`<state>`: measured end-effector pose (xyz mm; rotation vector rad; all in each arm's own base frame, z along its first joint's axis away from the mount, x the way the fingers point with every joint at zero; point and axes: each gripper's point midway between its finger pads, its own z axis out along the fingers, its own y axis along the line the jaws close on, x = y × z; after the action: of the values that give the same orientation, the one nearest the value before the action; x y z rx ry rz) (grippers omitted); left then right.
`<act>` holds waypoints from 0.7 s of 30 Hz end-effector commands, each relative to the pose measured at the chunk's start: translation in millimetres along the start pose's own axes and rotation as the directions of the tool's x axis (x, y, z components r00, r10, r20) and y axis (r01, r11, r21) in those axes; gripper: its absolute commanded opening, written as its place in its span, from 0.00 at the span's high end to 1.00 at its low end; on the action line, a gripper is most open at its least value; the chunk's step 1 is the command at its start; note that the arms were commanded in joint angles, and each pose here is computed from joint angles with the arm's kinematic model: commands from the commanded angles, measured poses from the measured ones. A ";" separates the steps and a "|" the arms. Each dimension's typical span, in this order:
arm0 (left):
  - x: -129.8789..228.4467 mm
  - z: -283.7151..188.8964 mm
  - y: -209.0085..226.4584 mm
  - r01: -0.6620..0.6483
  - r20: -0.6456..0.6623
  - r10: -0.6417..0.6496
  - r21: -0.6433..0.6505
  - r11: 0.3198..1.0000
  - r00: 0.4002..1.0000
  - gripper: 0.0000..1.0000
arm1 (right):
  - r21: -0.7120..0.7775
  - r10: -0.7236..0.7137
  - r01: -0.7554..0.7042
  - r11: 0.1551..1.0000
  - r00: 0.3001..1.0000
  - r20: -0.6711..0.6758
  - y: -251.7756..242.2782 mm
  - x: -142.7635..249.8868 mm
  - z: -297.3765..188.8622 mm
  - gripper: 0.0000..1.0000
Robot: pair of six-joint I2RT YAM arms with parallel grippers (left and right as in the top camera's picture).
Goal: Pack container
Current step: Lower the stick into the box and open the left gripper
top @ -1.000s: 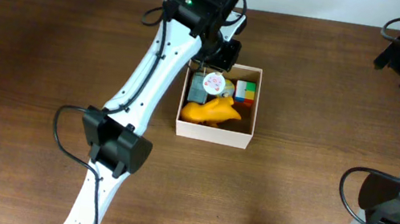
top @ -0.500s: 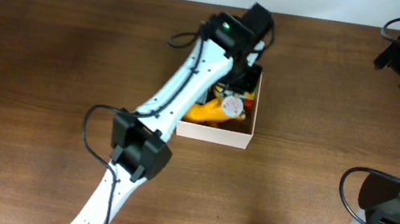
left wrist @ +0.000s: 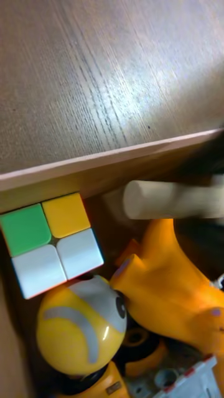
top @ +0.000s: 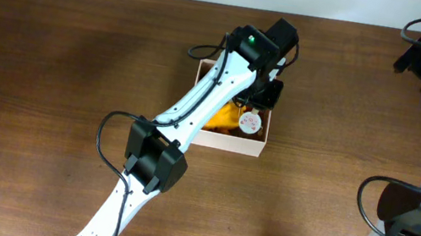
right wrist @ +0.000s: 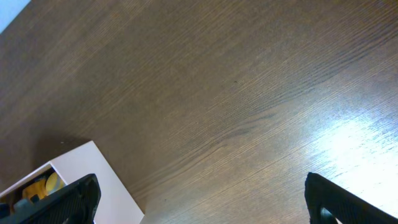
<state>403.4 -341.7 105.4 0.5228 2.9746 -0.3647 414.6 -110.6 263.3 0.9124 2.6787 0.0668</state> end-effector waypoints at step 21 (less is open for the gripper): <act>-24.7 -32.2 36.5 0.076 0.085 -0.077 0.014 0.997 0.993 0.44 | -0.003 -0.002 0.001 1.000 1.000 -0.010 1.8 1.9 1.2 0.01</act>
<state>415.3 -330.3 111.7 0.4586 2.9665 -0.3739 414.6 -110.6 263.3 0.9125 2.6790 0.0667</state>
